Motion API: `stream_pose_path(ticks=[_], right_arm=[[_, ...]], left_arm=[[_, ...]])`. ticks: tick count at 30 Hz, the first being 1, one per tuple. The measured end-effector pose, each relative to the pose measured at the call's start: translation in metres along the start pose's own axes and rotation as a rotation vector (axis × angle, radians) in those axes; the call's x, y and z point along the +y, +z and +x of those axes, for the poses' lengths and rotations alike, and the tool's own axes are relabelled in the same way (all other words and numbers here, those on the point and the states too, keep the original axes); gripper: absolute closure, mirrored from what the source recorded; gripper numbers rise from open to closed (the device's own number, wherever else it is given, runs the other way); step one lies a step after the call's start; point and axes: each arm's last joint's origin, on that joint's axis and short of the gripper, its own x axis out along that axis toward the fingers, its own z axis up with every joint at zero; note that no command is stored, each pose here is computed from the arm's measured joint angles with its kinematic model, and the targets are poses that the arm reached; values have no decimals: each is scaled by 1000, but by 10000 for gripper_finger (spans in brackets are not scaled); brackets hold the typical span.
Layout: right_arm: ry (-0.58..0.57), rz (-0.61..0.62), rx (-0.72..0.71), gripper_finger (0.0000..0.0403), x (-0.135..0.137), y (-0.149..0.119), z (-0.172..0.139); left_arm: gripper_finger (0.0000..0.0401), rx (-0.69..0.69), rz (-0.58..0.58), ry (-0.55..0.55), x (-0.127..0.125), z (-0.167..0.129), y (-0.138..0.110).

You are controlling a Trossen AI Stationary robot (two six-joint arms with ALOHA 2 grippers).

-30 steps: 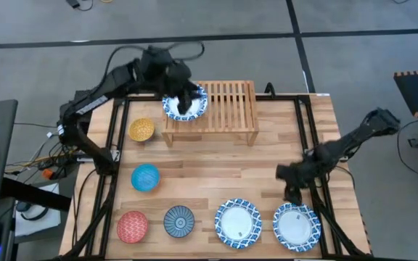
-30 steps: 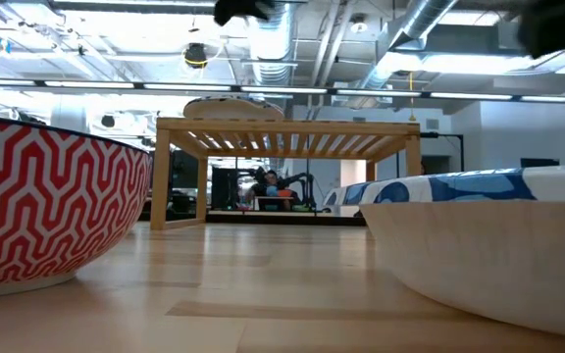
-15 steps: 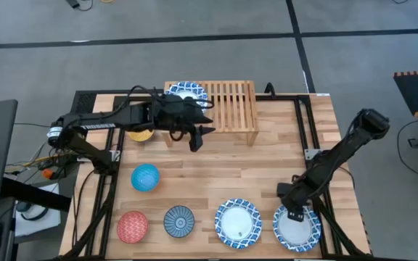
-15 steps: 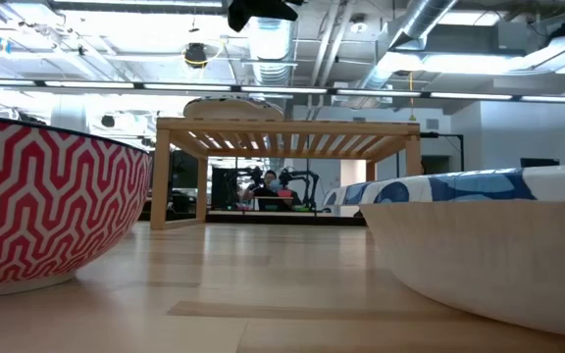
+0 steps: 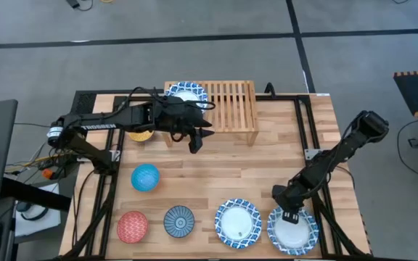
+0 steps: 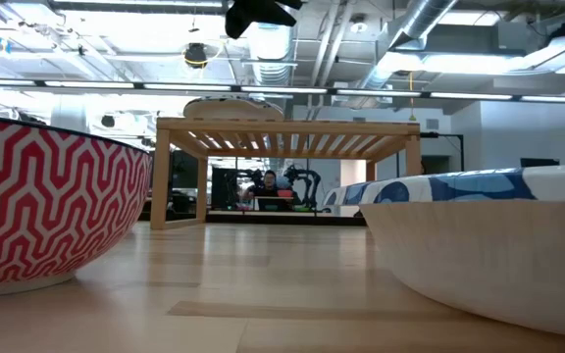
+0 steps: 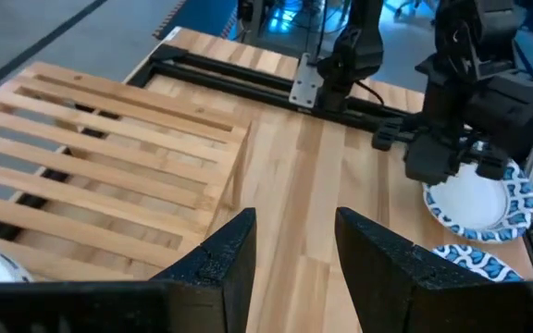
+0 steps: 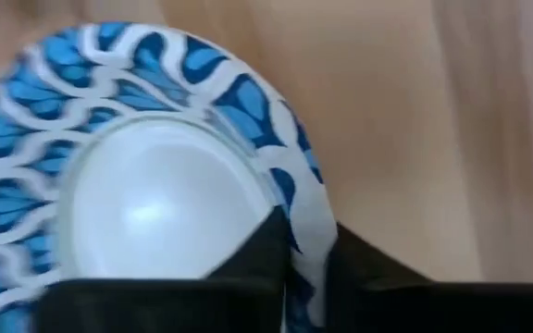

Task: Place and stack bowls onto a shelf
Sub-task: Stack the white patterned bowl on top of the other white patterned bowl on the shelf

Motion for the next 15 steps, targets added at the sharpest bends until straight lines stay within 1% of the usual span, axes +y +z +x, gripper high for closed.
stream_pose_path(ticks=[1, 3, 9, 12, 14, 15], right_arm=[[6, 0, -1, 377, -1, 1, -1], [9, 15, -6, 383, -3, 3, -5], [0, 122, -53, 354, -18, 5, -28], [2, 172, -146, 362, -25, 8, -48], [7, 212, -234, 372, -30, 12, -62], [13, 234, -285, 376, -32, 15, -70]], left_arm=[[268, 2, -8, 4, 0, 0, 0], [268, 3, -23, 4, 0, 0, 0], [267, 12, -37, -14, -1, 0, -1], [257, 31, -25, -58, -3, 10, -4], [246, 77, -13, -96, -5, 23, -12], [239, 76, -12, -125, -8, 30, -13]])
